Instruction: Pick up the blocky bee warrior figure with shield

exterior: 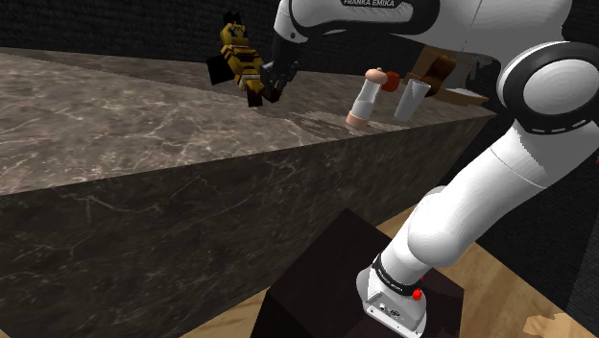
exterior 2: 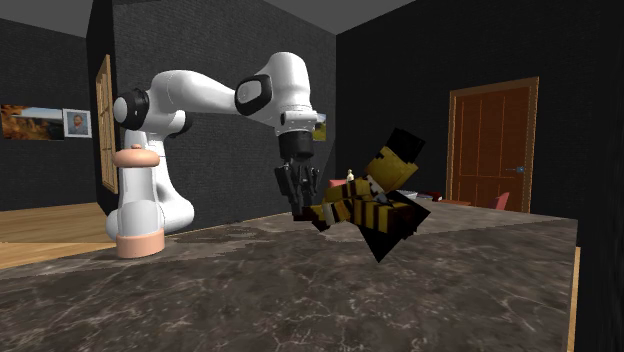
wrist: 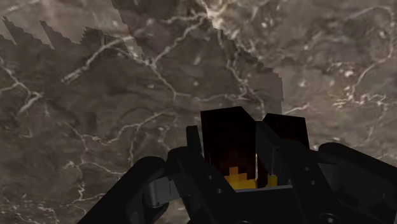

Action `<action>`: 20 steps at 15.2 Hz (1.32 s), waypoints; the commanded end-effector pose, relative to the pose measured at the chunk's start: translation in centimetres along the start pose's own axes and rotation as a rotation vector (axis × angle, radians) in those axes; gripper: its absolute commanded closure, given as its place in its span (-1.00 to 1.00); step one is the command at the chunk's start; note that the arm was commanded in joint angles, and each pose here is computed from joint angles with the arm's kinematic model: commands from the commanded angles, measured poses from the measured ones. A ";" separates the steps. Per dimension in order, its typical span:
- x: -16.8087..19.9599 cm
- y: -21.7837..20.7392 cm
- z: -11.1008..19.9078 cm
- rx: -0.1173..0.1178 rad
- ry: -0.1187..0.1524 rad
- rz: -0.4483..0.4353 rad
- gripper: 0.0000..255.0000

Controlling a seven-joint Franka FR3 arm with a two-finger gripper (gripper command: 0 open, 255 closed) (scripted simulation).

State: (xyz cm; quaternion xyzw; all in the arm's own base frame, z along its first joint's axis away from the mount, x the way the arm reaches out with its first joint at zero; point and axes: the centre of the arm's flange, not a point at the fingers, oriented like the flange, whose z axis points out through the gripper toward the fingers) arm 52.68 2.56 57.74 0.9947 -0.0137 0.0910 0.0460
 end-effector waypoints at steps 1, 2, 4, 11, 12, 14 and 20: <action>0.0 0.0 0.0 0.000 0.000 0.000 1.00; 0.0 0.0 0.0 0.000 0.000 0.000 1.00; 0.1 0.1 -0.5 0.000 0.000 0.000 1.00; 0.8 0.4 -4.1 0.000 0.000 0.000 1.00; 0.9 0.4 -4.6 0.000 0.000 0.000 1.00; 1.1 0.5 -5.7 0.000 0.000 0.000 1.00; 1.5 0.7 -7.8 0.000 0.000 0.000 1.00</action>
